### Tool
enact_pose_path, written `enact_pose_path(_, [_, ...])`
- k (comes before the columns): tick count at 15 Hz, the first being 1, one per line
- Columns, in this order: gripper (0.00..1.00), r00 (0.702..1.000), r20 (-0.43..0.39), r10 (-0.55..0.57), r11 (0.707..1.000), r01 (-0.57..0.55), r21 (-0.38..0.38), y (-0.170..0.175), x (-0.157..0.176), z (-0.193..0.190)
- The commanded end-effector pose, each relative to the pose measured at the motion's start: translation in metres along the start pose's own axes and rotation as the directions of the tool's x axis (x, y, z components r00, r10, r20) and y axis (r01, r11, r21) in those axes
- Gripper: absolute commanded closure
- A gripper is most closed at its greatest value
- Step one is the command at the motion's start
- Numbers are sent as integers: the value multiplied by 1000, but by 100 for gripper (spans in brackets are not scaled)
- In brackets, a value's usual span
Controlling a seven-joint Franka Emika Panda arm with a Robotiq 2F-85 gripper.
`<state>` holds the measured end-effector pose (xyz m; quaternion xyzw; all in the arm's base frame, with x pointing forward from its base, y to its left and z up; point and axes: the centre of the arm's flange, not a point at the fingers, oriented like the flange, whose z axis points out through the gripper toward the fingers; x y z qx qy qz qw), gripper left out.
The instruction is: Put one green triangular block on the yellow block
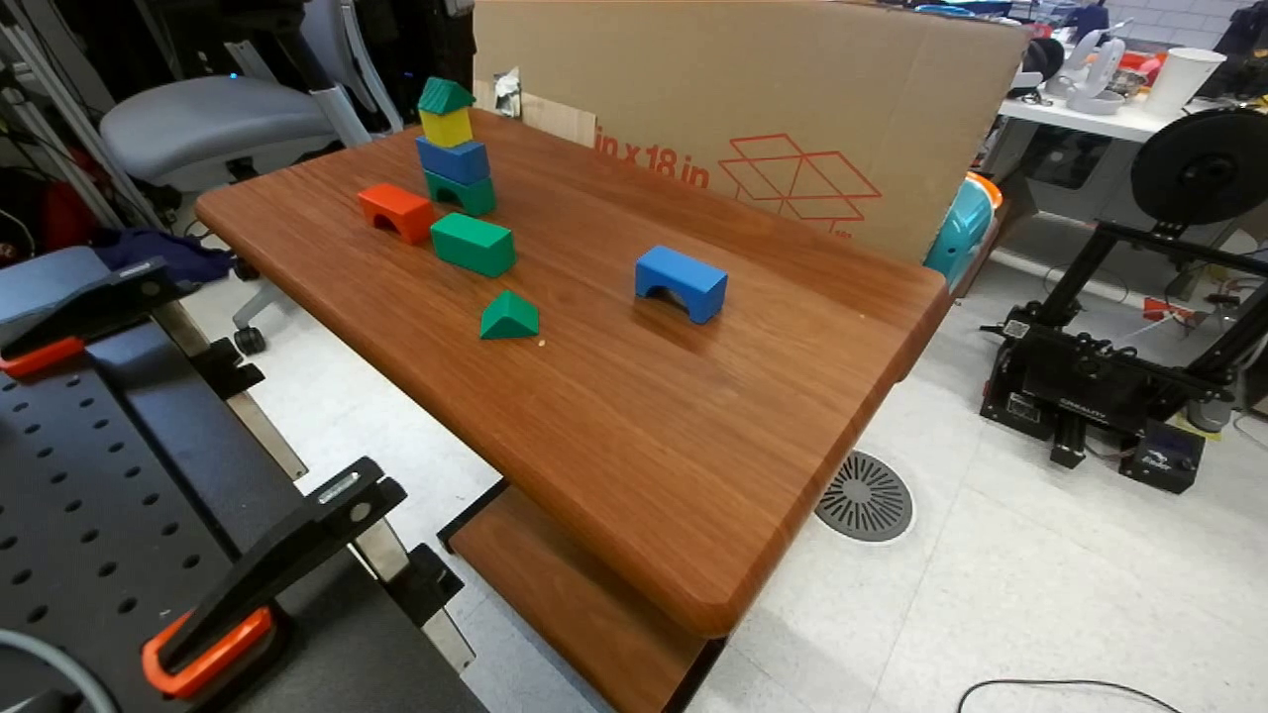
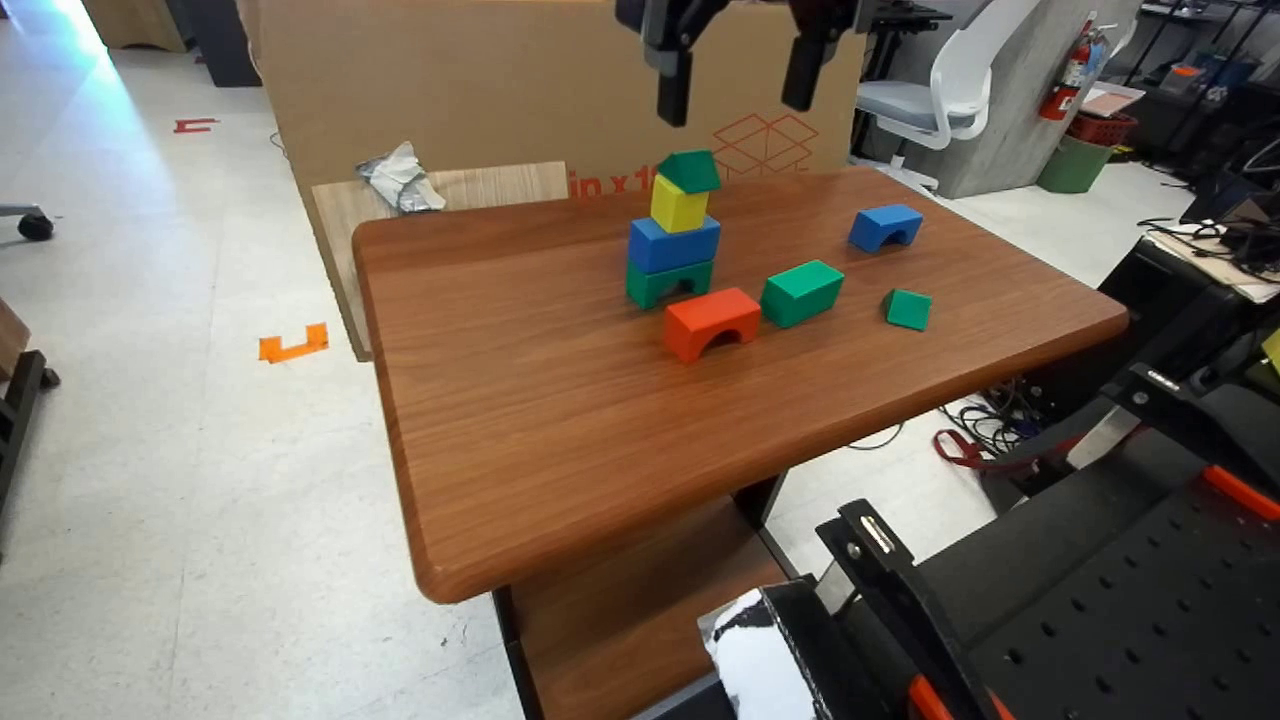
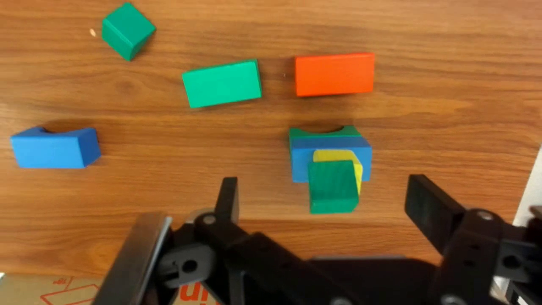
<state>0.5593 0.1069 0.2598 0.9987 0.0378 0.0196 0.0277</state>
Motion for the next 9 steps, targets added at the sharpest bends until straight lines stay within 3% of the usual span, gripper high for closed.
enact_pose_path(1, [0,997,61,49,999,-50,10,40,-51,-34])
enact_pose_path(2, [0,994,70,84,996,-85,-1,51,-62,-38])
enact_pose_path(3, [0,997,54,55,998,-55,-1,30,-29,-16])
enact_pose_path(9, [0,994,63,86,996,-86,-7,48,-53,-28])
